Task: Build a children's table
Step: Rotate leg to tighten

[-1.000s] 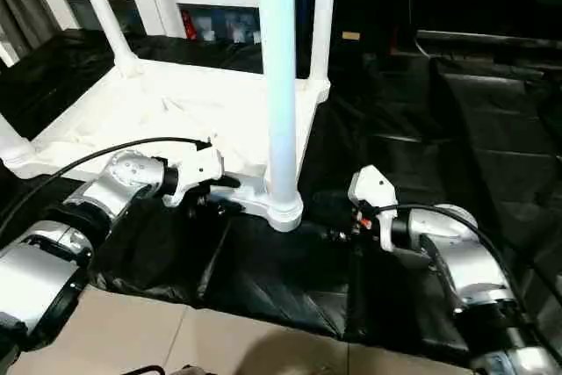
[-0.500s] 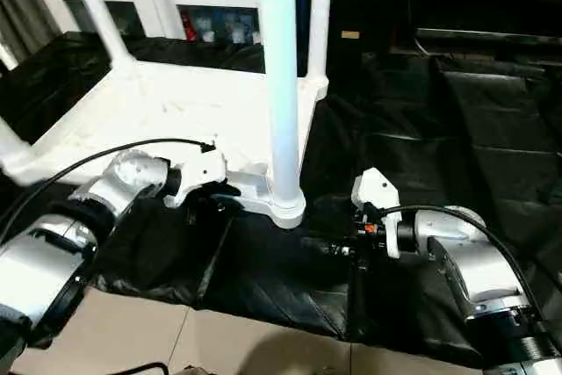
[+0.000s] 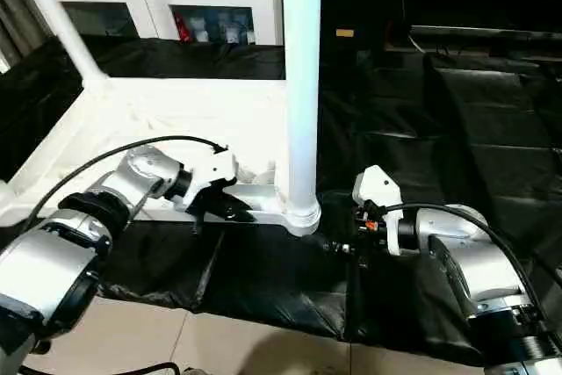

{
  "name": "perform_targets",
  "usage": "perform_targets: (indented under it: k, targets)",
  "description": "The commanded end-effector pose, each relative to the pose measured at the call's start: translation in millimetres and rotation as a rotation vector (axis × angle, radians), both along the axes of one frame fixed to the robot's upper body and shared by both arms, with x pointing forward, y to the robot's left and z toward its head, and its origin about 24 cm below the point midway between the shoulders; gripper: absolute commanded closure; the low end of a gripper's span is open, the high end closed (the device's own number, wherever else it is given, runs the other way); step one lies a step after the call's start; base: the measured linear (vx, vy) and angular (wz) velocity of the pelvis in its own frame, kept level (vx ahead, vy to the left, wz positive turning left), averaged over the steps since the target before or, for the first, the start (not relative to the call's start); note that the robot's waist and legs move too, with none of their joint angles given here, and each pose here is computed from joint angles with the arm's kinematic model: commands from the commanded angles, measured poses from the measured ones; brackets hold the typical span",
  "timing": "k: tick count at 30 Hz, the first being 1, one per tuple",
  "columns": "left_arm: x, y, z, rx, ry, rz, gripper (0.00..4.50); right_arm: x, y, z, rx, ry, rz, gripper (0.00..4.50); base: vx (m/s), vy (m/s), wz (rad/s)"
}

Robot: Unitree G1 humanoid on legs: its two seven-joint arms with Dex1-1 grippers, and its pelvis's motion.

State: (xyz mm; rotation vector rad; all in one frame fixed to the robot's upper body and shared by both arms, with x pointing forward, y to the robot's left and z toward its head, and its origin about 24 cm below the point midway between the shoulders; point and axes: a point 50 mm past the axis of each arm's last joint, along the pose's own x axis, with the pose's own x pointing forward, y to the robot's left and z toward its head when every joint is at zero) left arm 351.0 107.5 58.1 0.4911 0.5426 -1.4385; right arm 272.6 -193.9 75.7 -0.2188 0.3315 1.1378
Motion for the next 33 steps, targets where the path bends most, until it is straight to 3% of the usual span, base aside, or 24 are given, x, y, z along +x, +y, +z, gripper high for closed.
perform_targets:
  k: [1, 9, 19, 24, 33]
  targets:
    - [-1.7, 2.5, -9.8, -0.029, 0.016, 0.091, 4.48, 5.3, 4.4, 4.2, 0.006, -0.038, -0.014, 0.00, 0.000, 0.000, 0.00]
    - [-11.6, -0.5, -21.7, -0.101, 0.011, 0.078, 4.48, 20.4, 22.3, -15.5, -0.055, -0.040, -0.118, 0.00, 0.000, 0.000, 0.00]
    - [-17.1, 7.2, -26.2, -0.147, 0.017, 0.084, 4.48, 34.0, 33.4, -19.7, -0.072, -0.065, -0.136, 0.00, 0.000, 0.000, 0.00]
    - [-19.6, 13.3, -27.8, -0.152, 0.025, 0.078, 4.50, 38.9, 35.0, -18.0, -0.050, -0.068, -0.143, 0.62, 0.000, 0.000, 0.00]
    - [-21.9, 20.2, -29.5, -0.149, 0.024, 0.081, 4.50, 42.3, 37.6, -21.1, -0.042, -0.060, -0.133, 1.28, 0.000, 0.000, 0.00]
